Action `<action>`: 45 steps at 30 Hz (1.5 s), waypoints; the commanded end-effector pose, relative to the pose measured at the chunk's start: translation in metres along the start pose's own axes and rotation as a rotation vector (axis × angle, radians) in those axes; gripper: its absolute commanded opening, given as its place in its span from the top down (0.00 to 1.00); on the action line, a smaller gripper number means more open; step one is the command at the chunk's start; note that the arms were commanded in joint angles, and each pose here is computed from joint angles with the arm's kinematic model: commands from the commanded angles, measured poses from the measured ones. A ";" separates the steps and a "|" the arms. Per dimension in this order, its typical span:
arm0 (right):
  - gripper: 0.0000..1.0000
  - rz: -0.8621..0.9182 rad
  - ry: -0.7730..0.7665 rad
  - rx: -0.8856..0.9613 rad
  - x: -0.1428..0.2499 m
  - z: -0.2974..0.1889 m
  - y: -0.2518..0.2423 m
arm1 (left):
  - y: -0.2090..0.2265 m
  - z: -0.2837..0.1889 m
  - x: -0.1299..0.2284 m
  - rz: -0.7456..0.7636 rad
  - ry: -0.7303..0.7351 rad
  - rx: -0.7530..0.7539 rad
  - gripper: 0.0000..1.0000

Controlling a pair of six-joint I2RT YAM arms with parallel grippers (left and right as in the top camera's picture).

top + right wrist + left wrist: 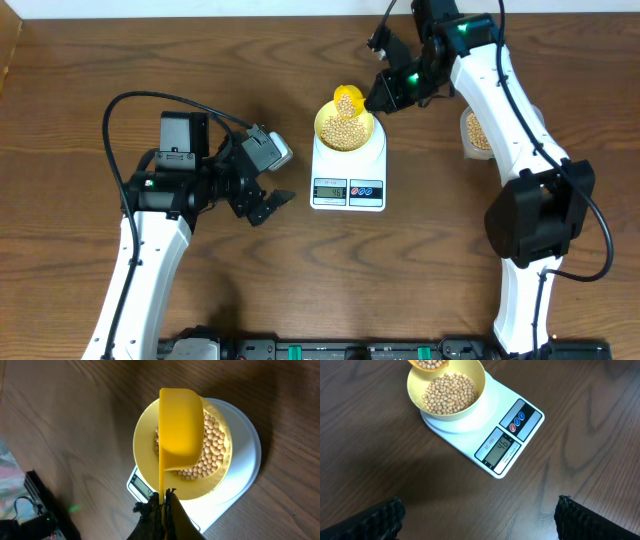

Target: Scoop item into bowl and weigh 50g on scale

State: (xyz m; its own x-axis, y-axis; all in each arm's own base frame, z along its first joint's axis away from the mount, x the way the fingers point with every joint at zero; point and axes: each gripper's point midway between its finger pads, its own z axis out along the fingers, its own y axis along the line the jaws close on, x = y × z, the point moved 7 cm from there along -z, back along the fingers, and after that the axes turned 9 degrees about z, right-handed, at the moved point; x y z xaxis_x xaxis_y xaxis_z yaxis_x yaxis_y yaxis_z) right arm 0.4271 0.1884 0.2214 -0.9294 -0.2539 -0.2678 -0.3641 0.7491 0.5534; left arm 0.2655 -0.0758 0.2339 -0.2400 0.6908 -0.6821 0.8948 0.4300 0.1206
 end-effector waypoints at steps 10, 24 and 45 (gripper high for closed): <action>0.99 -0.095 -0.034 0.052 -0.003 -0.009 0.017 | 0.002 0.001 0.002 0.009 0.008 -0.002 0.02; 0.99 -0.178 -0.018 0.065 -0.001 -0.002 0.027 | 0.002 0.001 0.002 0.009 0.008 -0.002 0.02; 0.99 -0.266 0.003 0.112 0.002 0.002 0.029 | 0.002 0.001 0.002 0.009 0.008 -0.002 0.02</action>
State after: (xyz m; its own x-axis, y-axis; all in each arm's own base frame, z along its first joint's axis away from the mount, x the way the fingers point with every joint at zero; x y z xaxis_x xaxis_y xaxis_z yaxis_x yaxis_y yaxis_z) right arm 0.4177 0.2088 0.2146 -0.8382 -0.4336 -0.3308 -0.5407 0.7400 0.4001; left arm 0.2655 -0.0758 0.2339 -0.2399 0.6906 -0.6823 0.8948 0.4298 0.1205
